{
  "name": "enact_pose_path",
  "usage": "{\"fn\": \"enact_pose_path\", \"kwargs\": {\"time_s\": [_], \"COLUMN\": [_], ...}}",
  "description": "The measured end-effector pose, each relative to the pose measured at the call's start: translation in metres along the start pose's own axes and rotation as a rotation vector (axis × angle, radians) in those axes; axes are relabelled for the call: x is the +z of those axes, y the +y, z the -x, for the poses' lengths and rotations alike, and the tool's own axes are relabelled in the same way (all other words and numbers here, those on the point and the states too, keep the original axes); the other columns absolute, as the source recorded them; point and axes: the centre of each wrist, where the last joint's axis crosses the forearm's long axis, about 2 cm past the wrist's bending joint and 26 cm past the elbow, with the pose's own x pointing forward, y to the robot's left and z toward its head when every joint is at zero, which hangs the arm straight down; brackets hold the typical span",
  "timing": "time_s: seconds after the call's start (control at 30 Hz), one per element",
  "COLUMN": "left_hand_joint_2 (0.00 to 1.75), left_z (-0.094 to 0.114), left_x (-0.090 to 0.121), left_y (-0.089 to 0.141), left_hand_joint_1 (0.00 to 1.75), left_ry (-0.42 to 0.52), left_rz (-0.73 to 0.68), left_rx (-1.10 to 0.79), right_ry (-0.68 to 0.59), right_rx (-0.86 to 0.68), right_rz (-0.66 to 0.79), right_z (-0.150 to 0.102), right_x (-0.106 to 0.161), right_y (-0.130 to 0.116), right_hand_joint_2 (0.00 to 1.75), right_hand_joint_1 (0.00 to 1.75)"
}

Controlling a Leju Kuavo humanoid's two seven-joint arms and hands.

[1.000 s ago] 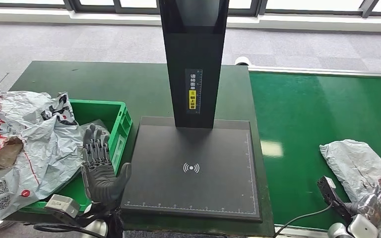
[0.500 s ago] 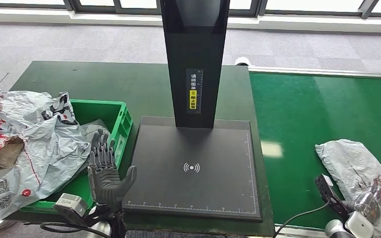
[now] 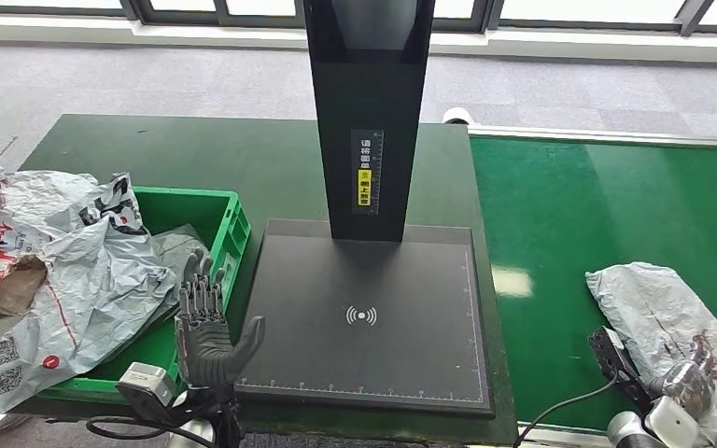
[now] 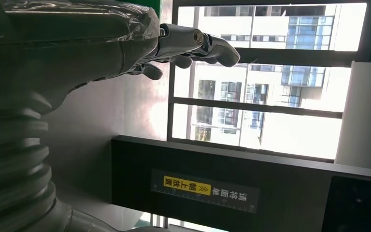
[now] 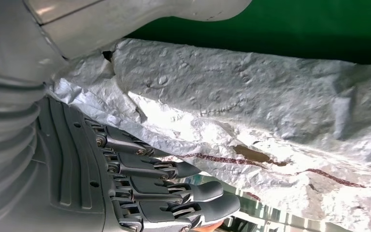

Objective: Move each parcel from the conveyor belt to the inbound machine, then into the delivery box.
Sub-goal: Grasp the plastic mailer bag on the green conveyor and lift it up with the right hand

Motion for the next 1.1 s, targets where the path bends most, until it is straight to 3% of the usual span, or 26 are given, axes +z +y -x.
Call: {"fn": "enact_pose_path", "kwargs": {"time_s": [0.73, 0.77, 0.87, 0.9, 1.1], "left_hand_joint_2": [1.75, 1.75, 1.75, 1.75, 1.75], "left_z": [0.0044, 0.0046, 0.0050, 0.0050, 0.0058], "left_x": [0.0036, 0.0038, 0.0041, 0.0042, 0.0048], "left_y": [-0.0010, -0.0011, -0.0011, -0.0011, -0.0012], "left_hand_joint_1": [0.00, 0.00, 0.00, 0.00, 0.00], "left_ry": [0.022, 0.023, 0.025, 0.025, 0.029], "left_rz": [0.011, 0.011, 0.010, 0.010, 0.009], "left_rx": [-0.008, -0.008, -0.010, -0.010, -0.012], "right_ry": [0.069, 0.070, 0.066, 0.062, 0.043], "right_rx": [0.009, 0.009, 0.012, 0.014, 0.023], "right_rz": [-0.038, -0.042, -0.057, -0.066, -0.100], "right_z": [0.0009, 0.0009, 0.0007, 0.0006, 0.0020], "right_x": [0.0000, 0.0000, -0.0001, -0.0001, 0.0002], "right_y": [0.0010, 0.0010, 0.0012, 0.0014, 0.0027], "right_hand_joint_2": [1.75, 1.75, 1.75, 1.75, 1.75], "right_hand_joint_1": [0.00, 0.19, 1.50, 1.75, 1.75]}}
